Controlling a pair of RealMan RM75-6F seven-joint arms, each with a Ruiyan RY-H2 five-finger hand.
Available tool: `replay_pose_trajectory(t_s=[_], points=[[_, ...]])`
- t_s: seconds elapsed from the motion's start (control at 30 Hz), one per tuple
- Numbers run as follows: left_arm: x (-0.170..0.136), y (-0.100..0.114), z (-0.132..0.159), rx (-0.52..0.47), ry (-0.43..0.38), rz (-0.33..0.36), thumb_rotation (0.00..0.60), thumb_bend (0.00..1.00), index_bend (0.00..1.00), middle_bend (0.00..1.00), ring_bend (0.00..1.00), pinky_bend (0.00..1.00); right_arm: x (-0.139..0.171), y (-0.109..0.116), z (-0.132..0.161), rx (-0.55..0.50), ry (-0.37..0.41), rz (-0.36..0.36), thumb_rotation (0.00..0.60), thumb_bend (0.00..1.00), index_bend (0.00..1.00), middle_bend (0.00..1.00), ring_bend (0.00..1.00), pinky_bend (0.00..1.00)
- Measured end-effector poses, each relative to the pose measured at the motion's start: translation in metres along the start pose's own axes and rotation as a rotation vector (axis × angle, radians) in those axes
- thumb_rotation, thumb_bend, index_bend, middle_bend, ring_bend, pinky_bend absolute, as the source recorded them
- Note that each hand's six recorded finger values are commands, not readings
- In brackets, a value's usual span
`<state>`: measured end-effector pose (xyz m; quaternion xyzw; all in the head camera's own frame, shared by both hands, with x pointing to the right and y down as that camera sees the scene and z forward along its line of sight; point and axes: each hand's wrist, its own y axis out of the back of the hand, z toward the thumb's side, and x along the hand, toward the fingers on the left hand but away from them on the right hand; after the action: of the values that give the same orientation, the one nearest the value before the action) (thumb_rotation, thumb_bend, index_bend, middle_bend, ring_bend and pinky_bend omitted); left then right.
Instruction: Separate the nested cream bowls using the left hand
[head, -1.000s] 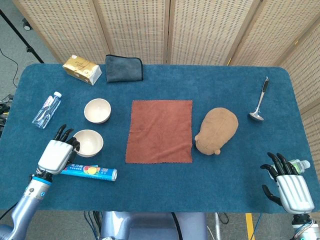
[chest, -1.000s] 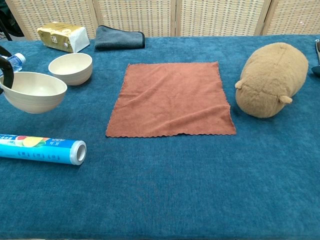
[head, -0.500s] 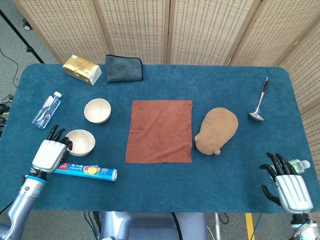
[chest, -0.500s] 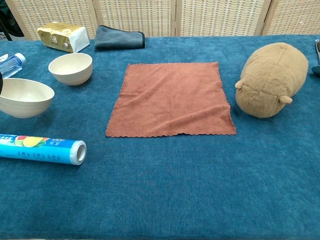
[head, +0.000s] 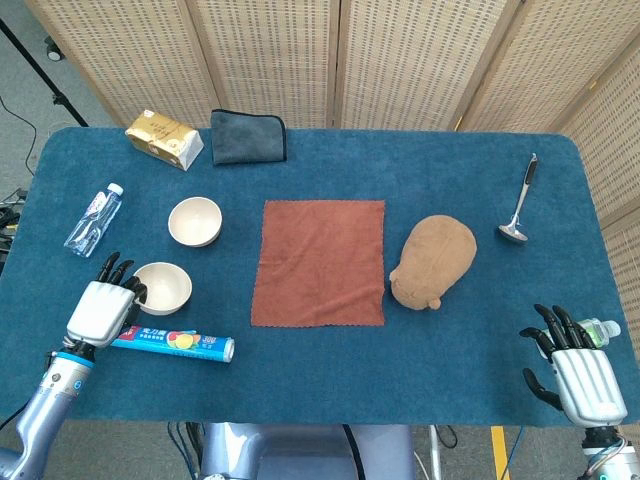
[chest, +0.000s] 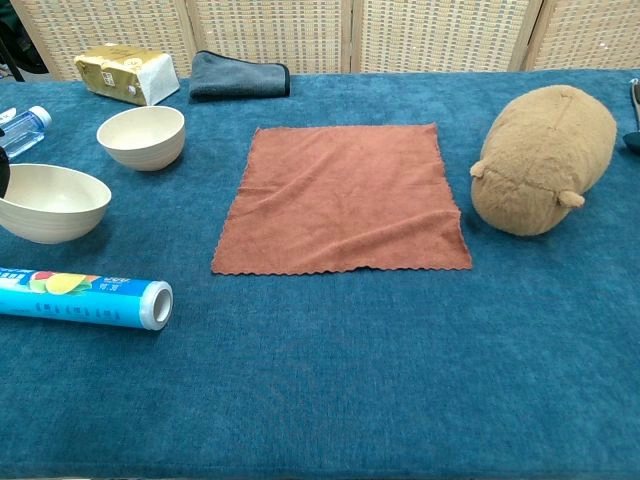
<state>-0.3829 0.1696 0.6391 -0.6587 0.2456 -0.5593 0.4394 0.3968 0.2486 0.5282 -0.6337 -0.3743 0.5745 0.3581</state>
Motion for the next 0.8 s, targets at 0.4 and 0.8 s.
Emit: replay_pose_trajectory(t_s=[0.4, 0.8], points=[[-0.005, -0.002, 0.000, 0.023, -0.026, -0.059, 0.600, 0.18, 0.46, 0.21, 0.13, 0.02, -0.001, 0.001, -0.001, -0.006, -0.006, -0.008, 0.600, 0.36, 0.31, 0.09, 0.00, 0.17], [-0.012, 0.001, 0.005, 0.044, -0.037, -0.124, 0.571, 0.06, 0.24, 0.00, 0.01, 0.00, -0.001, 0.003, -0.001, -0.011, -0.008, -0.020, 0.600, 0.36, 0.31, 0.09, 0.00, 0.17]])
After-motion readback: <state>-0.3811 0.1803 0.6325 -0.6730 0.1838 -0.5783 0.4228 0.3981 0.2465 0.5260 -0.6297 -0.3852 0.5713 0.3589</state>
